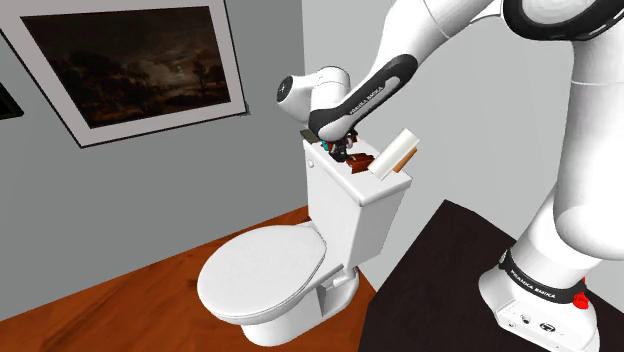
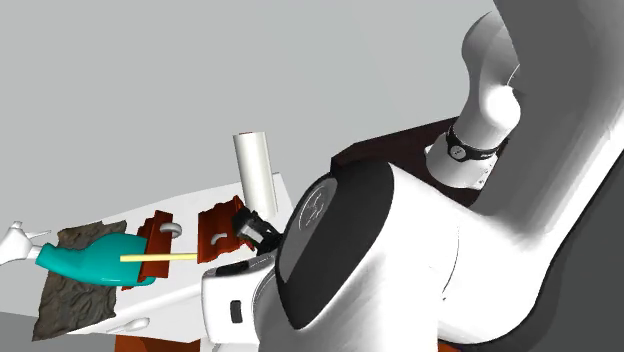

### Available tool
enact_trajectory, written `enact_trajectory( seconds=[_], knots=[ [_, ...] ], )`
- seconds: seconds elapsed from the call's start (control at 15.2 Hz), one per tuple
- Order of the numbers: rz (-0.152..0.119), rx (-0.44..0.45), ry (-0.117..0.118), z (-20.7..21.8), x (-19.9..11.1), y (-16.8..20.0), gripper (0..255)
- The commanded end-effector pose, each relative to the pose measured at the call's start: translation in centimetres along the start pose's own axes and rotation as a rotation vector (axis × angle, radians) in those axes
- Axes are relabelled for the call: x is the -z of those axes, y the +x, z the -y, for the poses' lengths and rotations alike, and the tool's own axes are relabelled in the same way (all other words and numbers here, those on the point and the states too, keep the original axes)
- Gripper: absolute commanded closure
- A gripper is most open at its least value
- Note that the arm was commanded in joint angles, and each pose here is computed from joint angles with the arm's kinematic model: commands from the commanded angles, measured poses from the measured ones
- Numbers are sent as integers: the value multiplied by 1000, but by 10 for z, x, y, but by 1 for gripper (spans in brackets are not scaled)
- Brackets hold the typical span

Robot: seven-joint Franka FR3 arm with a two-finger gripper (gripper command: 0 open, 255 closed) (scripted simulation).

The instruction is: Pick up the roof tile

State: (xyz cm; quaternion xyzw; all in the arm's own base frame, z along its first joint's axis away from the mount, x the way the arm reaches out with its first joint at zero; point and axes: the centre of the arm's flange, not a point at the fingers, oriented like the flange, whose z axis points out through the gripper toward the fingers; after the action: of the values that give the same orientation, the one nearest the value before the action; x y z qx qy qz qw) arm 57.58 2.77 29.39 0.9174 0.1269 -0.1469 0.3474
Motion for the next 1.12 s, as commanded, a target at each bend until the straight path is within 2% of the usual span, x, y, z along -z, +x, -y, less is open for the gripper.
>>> enact_trajectory(
  seconds=[0.0,0.66,0.73,1.06],
  knots=[
    [22,7,-50,3,-17,26,0],
    [133,40,-282,8,-112,135,0],
    [141,43,-299,8,-120,142,0],
    [141,43,-299,24,-139,152,0]
  ],
)
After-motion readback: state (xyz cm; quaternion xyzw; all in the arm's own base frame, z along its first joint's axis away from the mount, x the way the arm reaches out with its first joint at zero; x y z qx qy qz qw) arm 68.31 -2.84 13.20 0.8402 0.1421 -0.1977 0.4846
